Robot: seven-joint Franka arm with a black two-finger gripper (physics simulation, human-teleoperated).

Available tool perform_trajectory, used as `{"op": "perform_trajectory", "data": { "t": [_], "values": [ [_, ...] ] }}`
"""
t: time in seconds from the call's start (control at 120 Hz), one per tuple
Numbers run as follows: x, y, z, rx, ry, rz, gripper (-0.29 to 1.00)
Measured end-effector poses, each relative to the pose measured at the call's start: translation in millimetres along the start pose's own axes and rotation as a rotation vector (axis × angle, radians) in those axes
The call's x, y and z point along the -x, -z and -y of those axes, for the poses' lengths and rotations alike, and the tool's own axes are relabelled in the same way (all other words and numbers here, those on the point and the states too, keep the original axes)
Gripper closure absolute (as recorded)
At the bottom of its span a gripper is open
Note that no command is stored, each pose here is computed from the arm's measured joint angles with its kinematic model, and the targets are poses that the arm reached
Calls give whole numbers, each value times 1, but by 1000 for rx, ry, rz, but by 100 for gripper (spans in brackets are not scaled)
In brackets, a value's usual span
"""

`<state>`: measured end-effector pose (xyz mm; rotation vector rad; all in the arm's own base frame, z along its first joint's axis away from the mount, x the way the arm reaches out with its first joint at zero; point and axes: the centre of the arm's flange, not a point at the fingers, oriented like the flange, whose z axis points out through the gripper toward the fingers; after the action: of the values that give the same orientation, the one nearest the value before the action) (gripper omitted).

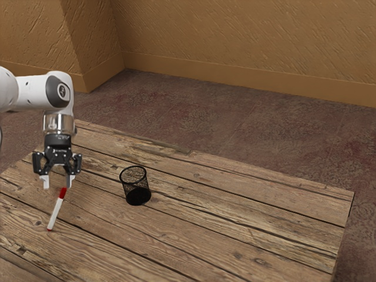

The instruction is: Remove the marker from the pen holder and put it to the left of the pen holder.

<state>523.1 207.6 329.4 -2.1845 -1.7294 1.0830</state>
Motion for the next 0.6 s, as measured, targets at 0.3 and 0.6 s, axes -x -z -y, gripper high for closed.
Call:
{"op": "perform_trajectory", "data": {
  "t": [0.3,0.6],
  "values": [
    [67,67,30,171,-157,-146,7],
    [265,161,75,429,-614,-583,2]
  ]
}}
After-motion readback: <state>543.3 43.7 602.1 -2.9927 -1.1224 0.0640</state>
